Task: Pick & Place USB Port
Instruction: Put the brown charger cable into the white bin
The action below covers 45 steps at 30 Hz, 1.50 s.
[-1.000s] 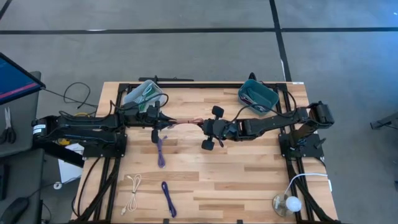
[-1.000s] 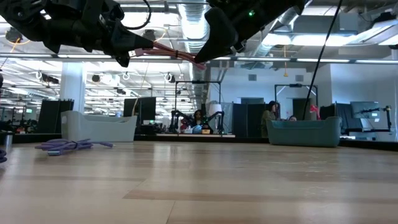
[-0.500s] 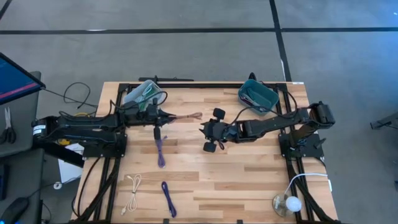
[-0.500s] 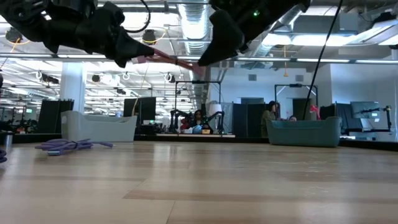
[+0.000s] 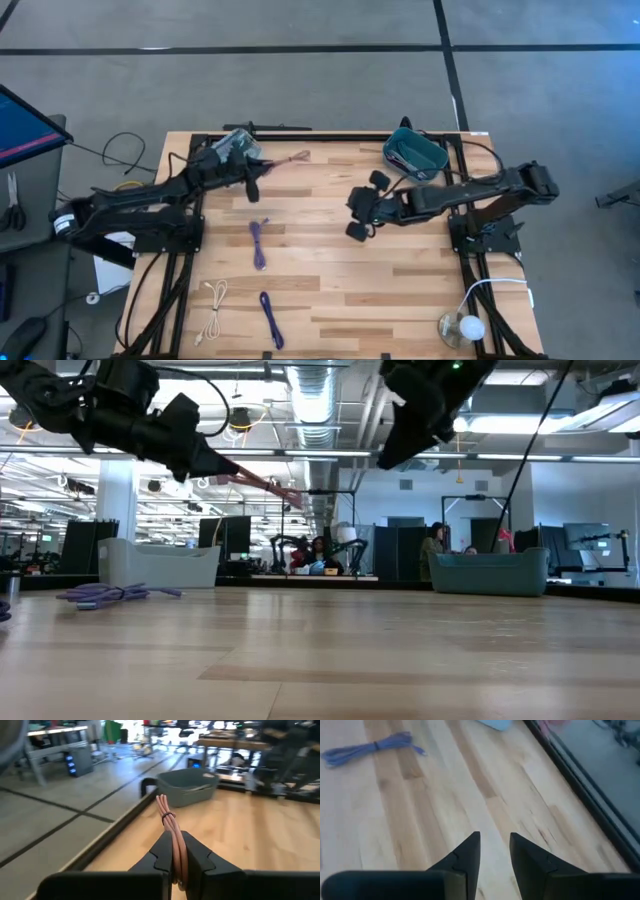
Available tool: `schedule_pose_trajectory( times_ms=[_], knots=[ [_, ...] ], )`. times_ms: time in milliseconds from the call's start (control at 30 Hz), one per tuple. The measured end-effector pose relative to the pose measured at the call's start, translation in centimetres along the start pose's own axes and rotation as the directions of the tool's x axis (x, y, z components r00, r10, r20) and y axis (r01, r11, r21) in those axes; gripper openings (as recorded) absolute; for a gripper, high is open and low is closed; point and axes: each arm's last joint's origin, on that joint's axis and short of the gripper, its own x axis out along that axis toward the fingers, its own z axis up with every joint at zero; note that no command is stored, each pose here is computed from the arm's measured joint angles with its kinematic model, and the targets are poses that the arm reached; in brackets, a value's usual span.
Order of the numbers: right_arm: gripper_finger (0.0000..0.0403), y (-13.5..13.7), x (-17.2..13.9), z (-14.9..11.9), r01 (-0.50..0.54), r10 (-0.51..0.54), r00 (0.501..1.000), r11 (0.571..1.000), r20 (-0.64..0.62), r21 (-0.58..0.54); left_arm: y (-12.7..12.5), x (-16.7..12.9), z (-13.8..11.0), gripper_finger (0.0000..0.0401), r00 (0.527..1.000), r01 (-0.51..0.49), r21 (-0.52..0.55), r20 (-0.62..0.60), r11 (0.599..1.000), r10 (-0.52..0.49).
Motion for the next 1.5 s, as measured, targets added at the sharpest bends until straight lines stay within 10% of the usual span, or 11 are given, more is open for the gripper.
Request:
schedule_pose_trajectory(
  times_ms=[700,1500],
  knots=[
    [0.0098,-0.4,-7.4,-7.3,0.077,-0.095,0.981,0.991,0.168,0.113,4.3,-4.4,0.1,0.0015,0.938,-0.339,-0.007,-0.079,0.941,0.338],
    [0.0098,0.7,-9.6,-10.8,0.074,-0.115,0.966,0.981,0.232,0.180,4.6,-6.8,-2.9,0.0015,0.685,-0.646,0.041,-0.412,0.763,0.602]
  ],
)
